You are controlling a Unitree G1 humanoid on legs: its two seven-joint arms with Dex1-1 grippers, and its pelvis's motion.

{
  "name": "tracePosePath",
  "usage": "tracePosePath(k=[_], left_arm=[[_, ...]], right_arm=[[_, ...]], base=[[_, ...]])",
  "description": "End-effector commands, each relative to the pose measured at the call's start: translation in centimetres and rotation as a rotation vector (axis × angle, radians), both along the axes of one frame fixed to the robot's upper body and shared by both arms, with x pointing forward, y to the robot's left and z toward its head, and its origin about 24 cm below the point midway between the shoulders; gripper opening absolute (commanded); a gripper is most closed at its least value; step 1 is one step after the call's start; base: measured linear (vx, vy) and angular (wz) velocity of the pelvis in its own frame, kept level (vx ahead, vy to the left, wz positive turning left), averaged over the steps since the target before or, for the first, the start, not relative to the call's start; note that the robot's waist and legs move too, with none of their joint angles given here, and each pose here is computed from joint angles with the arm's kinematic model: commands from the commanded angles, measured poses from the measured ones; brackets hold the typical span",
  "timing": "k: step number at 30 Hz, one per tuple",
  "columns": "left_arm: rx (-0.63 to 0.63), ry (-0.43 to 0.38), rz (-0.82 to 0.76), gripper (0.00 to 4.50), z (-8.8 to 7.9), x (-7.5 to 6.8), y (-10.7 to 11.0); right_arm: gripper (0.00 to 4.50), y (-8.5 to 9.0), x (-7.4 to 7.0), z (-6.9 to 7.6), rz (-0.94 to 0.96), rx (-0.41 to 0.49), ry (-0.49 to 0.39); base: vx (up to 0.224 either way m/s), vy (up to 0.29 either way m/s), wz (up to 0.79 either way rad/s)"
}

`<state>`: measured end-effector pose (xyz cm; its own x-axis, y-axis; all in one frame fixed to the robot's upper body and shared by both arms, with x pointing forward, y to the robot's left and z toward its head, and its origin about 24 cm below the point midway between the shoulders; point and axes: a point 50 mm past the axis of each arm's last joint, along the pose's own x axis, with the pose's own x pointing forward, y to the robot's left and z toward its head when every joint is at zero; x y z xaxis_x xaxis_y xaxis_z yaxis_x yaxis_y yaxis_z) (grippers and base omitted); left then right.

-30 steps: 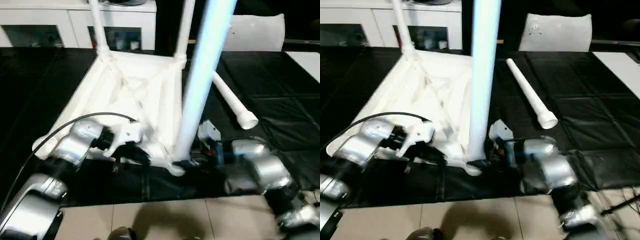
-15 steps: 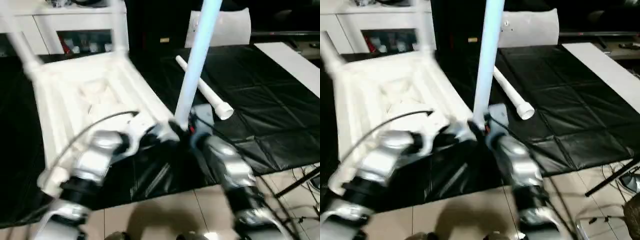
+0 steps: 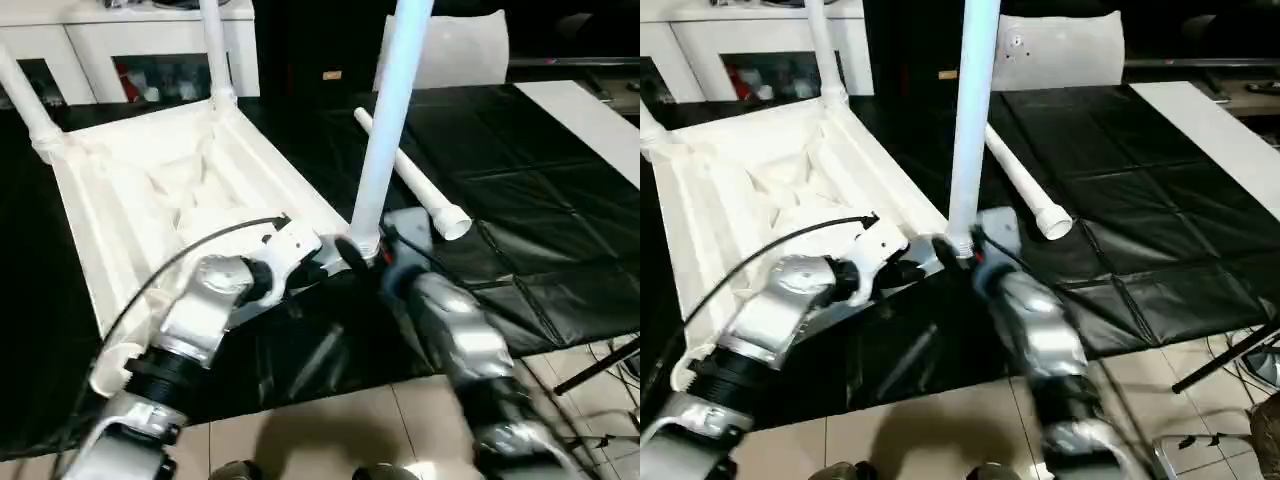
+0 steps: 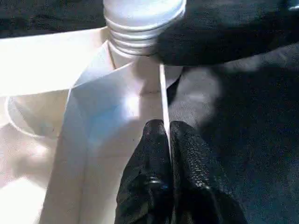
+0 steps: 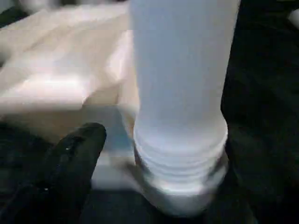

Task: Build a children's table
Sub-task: Rotate leg to tighten

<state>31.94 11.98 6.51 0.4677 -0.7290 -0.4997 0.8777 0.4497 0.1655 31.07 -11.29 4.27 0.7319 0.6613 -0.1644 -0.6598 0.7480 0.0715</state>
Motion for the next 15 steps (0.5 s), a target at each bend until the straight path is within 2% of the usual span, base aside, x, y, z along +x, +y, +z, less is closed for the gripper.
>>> tracePosePath(k=[1, 2, 6, 10, 15], left_arm=[[-0.004, -0.015, -0.062, 0.00, 0.2, 0.0, 0.2], [-0.006, -0.005, -0.139, 0.00, 0.2, -0.4, 0.7], [0.035, 0.012, -0.241, 0.00, 0.1, -0.8, 1.5], [0.045, 0.024, -0.307, 0.00, 0.2, -0.8, 1.8], [0.099, 0.087, -0.514, 0.00, 0.5, -1.3, 2.1]], right_arm=[[4.46, 0.9, -0.5, 0.9, 0.126, 0.014, -0.045], [4.46, -0.3, -0.5, 1.1, 0.170, -0.015, -0.060], [4.46, -1.7, -0.6, 1.5, 0.249, -0.068, -0.073], [4.46, -2.4, -0.8, 1.7, 0.340, -0.121, -0.081], [4.46, -3.0, -1.0, 2.0, 0.534, -0.183, -0.057]], base=[[0.000, 0.000, 0.00], [0.000, 0.000, 0.00], [0.000, 0.000, 0.00], [0.000, 0.000, 0.00], [0.000, 0.000, 0.00]])
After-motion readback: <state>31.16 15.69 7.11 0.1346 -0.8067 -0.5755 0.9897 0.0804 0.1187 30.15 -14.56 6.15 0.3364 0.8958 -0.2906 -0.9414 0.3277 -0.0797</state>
